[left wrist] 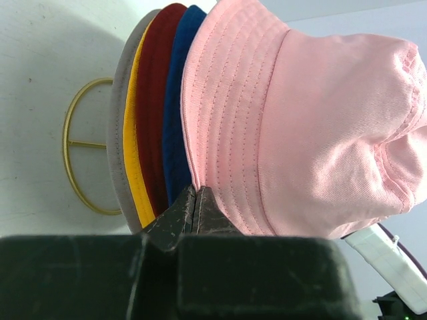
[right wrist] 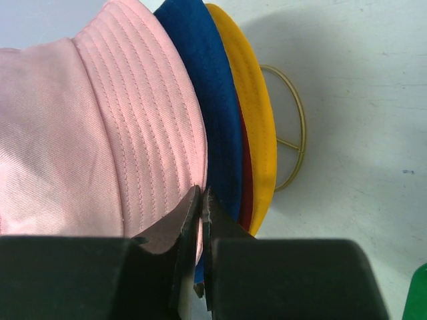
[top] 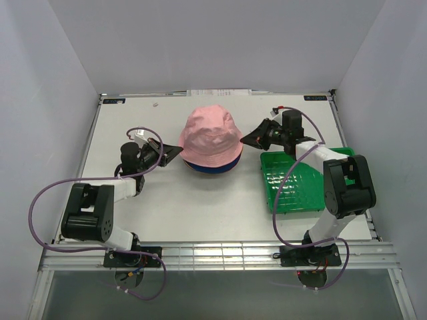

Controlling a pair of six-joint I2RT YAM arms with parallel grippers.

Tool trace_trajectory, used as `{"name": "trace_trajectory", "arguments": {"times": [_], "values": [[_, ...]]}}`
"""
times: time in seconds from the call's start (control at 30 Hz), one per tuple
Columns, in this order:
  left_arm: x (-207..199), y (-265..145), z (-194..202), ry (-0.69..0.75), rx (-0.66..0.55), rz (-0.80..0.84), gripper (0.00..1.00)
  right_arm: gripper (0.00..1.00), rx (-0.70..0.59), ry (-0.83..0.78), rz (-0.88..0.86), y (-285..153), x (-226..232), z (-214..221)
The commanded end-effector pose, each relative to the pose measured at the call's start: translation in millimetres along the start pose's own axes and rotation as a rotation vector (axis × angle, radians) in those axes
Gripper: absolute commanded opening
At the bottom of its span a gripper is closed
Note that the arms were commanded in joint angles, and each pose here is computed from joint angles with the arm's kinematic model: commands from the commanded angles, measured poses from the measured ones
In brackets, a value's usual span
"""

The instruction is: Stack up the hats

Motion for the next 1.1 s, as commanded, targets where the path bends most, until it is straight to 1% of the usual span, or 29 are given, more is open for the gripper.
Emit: {"name": "trace_trajectory", "arguments": {"times": [0.0,0.3,0.43,0.7,0.87,0.97,1.0,1.07], "values": [[26.3,0.3,-6.5,-0.016,-0.032,-0.092,0.00,0.08,0.034,-0.017,0.169,0.5,-39.9,9.5],[53.7,0.5,-9.9,-0.024,-0.040,-0.176,0.00,0.08,0.071,-0.037,0.241,2.1,-58.7,16.1],[59.9,0.6,-10.3,-0.024,-0.041,-0.191,0.00,0.08,0.096,-0.036,0.273,2.1,-68.0,22.3],[79.3,1.4,-12.7,-0.020,-0.041,-0.251,0.00,0.08,0.118,-0.064,0.321,0.5,-75.5,20.8],[77.8,2.8,-13.9,-0.004,-0.033,-0.251,0.00,0.08,0.126,-0.062,0.318,0.0,-74.1,21.2],[68.0,4.9,-15.8,0.011,-0.027,-0.233,0.00,0.08,0.119,-0.075,0.306,-1.2,-67.0,20.1],[62.8,6.2,-16.4,0.016,-0.022,-0.222,0.02,0.08,0.119,-0.077,0.301,-1.3,-65.2,20.1],[52.9,6.4,-17.4,0.022,-0.019,-0.204,0.13,0.08,0.117,-0.082,0.283,-1.7,-59.3,18.2]]}}
Point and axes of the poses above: each gripper's point midway between its finger pads, its own y axis out along the fingers, its own x axis along the line the jaws close on, z = x × y, the point moved 1 cm from there along -y, back along the fingers, and after that the axes turned 15 degrees about -y, right-handed, at the moved point
